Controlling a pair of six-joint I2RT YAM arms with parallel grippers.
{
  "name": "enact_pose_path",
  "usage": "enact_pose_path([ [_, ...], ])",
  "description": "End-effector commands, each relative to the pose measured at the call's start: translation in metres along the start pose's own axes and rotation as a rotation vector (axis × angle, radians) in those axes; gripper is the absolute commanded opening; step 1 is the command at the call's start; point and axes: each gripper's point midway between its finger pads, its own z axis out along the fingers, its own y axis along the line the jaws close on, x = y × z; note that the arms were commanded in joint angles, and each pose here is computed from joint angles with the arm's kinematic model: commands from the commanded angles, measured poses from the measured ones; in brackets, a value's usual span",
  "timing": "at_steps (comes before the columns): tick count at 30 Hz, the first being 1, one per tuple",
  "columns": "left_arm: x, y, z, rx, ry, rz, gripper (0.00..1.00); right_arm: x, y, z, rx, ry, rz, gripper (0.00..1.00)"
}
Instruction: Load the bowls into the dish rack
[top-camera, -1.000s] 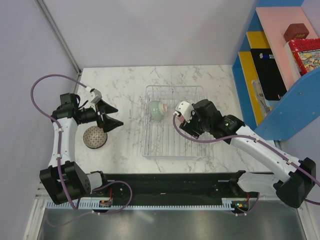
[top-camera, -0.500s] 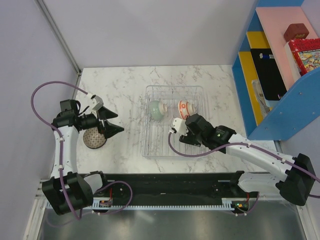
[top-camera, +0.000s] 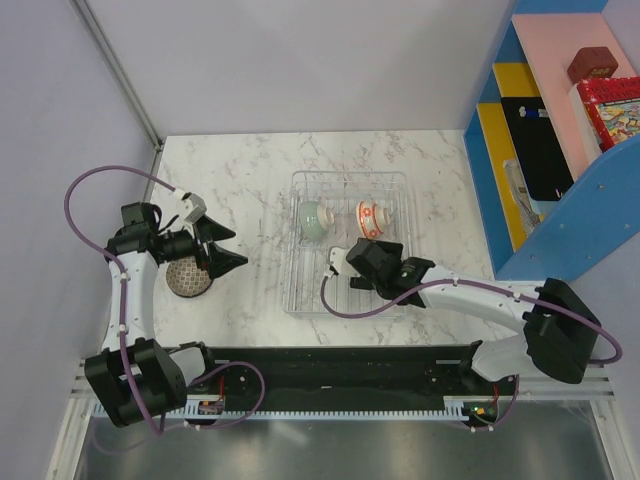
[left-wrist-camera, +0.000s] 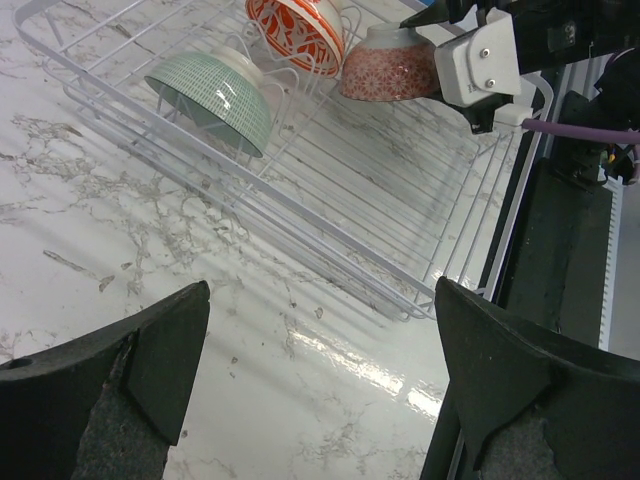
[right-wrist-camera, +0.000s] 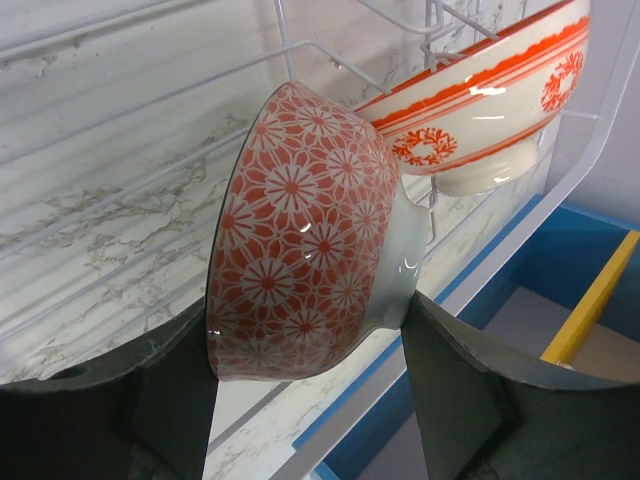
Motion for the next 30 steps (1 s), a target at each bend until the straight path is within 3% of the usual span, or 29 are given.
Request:
enact_pose_path([
  [1, -0.003, 0.002, 0.0, 0.009, -0.03, 0.053, 1.0, -0.01, -0.017, 0.005, 0.113, 0.008, -0.023, 0.0],
  [14, -0.002, 0.002, -0.001, 0.003, -0.034, 0.064, 1.0, 0.009, 0.0, 0.02, 0.092, 0.142, -0.087, 0.0],
  [15, -0.002, 0.001, -0.001, 0.004, -0.035, 0.064, 1.0, 0.01, 0.001, 0.018, 0.079, 0.151, -0.093, 0.04],
  [16, -0.001, 0.001, -0.001, 0.004, -0.034, 0.063, 1.0, 0.01, 0.004, 0.018, 0.064, 0.151, -0.092, 0.18],
  [18, -0.001, 0.001, -0.001, 0.005, -0.034, 0.063, 1.0, 0.011, 0.006, 0.015, 0.037, 0.155, -0.086, 0.3],
  [21, -0.002, 0.0, -0.001, 0.003, -0.035, 0.067, 1.0, 0.008, 0.011, 0.012, -0.012, 0.15, -0.068, 0.58],
  [22, -0.002, 0.0, -0.001, 0.003, -0.035, 0.067, 1.0, 0.007, 0.013, 0.011, -0.025, 0.147, -0.063, 0.73],
  [25, -0.002, 0.0, -0.002, 0.002, -0.035, 0.072, 1.0, 0.002, 0.018, 0.006, -0.079, 0.127, -0.049, 0.94],
  [26, -0.002, 0.001, -0.002, -0.001, -0.034, 0.074, 1.0, 0.001, 0.019, 0.005, -0.088, 0.123, -0.048, 0.98],
  [30, -0.002, 0.0, -0.002, -0.003, -0.032, 0.077, 1.0, -0.002, 0.021, 0.001, -0.105, 0.107, -0.043, 0.98],
])
